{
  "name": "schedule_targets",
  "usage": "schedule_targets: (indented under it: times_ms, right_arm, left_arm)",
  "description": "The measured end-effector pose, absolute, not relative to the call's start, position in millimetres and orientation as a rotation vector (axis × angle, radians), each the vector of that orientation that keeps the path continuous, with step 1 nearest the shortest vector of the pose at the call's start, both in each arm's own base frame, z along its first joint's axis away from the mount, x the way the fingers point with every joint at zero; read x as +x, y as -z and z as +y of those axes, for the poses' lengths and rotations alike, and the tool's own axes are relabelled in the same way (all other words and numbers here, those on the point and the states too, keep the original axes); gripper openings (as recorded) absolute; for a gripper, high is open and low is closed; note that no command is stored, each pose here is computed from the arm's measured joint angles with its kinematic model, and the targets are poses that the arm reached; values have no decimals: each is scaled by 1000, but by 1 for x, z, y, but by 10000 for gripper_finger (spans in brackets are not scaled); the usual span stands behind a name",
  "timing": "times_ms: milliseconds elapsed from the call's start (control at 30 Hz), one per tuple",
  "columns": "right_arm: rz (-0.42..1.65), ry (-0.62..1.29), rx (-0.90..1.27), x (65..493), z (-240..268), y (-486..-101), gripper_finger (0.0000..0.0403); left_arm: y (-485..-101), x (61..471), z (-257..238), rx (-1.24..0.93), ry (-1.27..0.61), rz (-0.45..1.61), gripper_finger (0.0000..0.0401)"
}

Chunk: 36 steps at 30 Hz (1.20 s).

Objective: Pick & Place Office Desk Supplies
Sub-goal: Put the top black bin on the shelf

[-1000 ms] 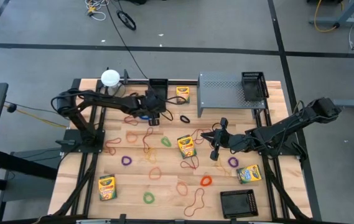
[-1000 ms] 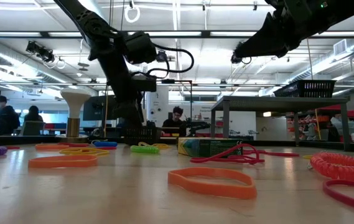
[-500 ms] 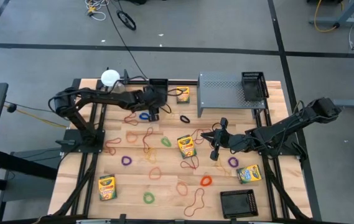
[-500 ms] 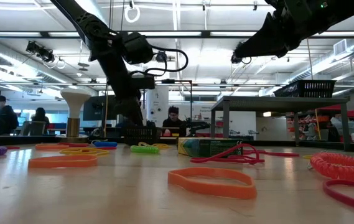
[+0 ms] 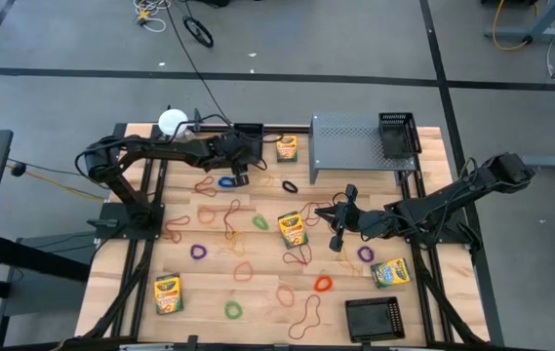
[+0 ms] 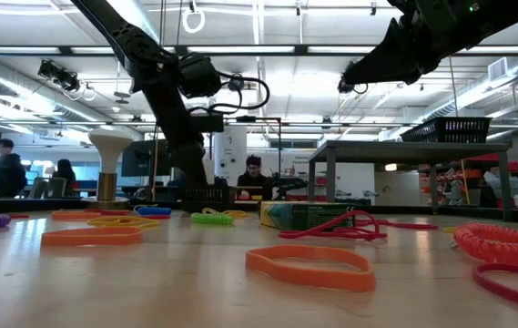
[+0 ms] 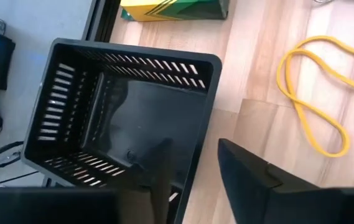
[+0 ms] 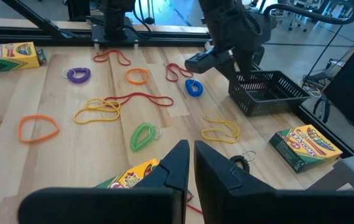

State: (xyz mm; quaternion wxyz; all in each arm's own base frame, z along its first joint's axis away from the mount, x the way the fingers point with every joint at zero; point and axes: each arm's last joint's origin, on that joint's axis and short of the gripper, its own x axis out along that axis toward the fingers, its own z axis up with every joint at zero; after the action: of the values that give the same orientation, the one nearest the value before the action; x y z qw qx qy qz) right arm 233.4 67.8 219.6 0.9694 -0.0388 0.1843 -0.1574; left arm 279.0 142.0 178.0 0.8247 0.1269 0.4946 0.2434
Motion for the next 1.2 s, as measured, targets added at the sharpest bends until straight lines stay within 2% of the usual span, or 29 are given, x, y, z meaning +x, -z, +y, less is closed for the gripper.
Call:
schedule_targets:
  times_ms: [200, 533, 800, 1200]
  right_arm:
    - [372, 318, -78, 233, 68, -220, 34]
    - [372, 318, -78, 233, 68, -220, 34]
    - [372, 318, -78, 233, 68, -220, 34]
    - [372, 318, -78, 233, 68, -220, 34]
  left_arm:
    - [-178, 279, 142, 286, -531, 1059, 96]
    - [-178, 279, 142, 283, -499, 1055, 103]
    - [-163, 279, 148, 268, -497, 1106, 99]
    - [-171, 284, 132, 340, -443, 1090, 13]
